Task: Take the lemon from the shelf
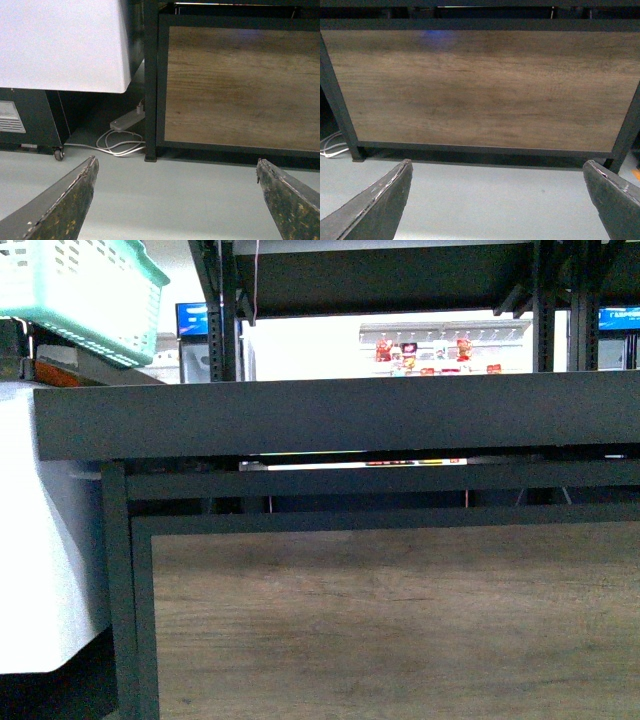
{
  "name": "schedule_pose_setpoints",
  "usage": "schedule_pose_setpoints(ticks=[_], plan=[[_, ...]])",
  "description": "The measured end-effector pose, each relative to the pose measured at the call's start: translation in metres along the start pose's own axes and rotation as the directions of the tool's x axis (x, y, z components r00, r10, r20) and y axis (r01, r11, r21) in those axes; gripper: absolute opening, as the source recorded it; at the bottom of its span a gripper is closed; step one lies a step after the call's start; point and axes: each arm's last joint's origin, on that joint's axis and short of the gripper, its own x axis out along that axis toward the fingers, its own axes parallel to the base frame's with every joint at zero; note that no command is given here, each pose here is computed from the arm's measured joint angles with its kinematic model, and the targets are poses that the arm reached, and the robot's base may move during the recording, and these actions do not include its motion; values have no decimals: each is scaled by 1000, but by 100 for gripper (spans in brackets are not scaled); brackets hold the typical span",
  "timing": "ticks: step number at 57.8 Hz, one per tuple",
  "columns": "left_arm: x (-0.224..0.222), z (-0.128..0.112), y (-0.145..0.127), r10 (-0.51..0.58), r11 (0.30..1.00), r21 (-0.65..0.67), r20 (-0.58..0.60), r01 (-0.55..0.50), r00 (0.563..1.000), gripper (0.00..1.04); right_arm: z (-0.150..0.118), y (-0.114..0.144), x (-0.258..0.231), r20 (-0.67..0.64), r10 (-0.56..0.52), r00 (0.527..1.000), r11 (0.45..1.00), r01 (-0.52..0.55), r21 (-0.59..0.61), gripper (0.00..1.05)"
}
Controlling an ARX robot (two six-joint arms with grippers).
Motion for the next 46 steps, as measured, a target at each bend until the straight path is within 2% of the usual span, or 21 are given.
schedule_pose_setpoints(ticks=[46], plan=[[0,0,0,0,1000,0,0,0,1000,97,0,0,0,0,1,1000,1000,-1,0,102]])
